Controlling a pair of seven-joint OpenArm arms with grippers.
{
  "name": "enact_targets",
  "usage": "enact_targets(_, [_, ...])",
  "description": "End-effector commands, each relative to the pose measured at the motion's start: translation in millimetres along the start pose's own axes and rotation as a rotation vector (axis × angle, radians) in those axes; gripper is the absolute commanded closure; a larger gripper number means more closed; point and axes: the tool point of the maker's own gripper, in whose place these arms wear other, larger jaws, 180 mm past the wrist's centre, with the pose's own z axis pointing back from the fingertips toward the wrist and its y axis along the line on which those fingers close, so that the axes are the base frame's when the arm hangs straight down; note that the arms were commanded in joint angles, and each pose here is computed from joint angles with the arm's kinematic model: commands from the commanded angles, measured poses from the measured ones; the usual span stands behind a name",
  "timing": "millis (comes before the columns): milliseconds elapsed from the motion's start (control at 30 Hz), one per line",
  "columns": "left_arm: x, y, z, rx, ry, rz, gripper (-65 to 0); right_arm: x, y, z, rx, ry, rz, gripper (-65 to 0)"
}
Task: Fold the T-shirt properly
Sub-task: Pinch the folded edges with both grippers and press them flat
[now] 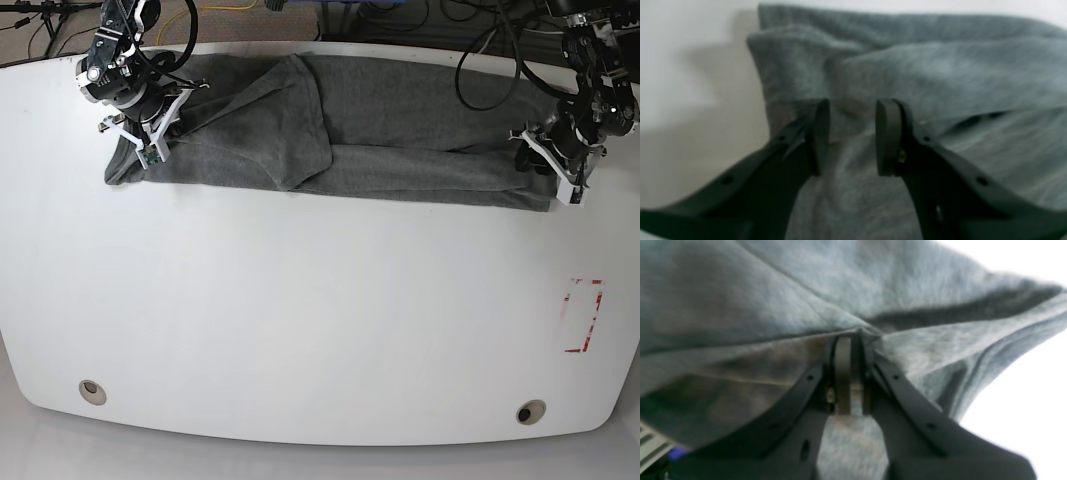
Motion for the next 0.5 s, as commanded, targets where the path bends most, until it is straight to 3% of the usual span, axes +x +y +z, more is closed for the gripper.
enact_targets(0, [7, -4, -4, -0.009, -0.012, -0.034, -19.6, 5, -8, -5, -0.005, -0.022, -0.009, -5.1])
enact_targets(133, [14, -8, -15, -0.008, 0.004, -0.066, -19.6, -5, -21, -13, -0.001, 0.007, -0.023, -5.1])
enact_targets(467, [36, -13, -38, -0.031, 0.009, -0.081, -19.7, 15, -47, -24, -0.022, -0.024, -0.027, -5.1])
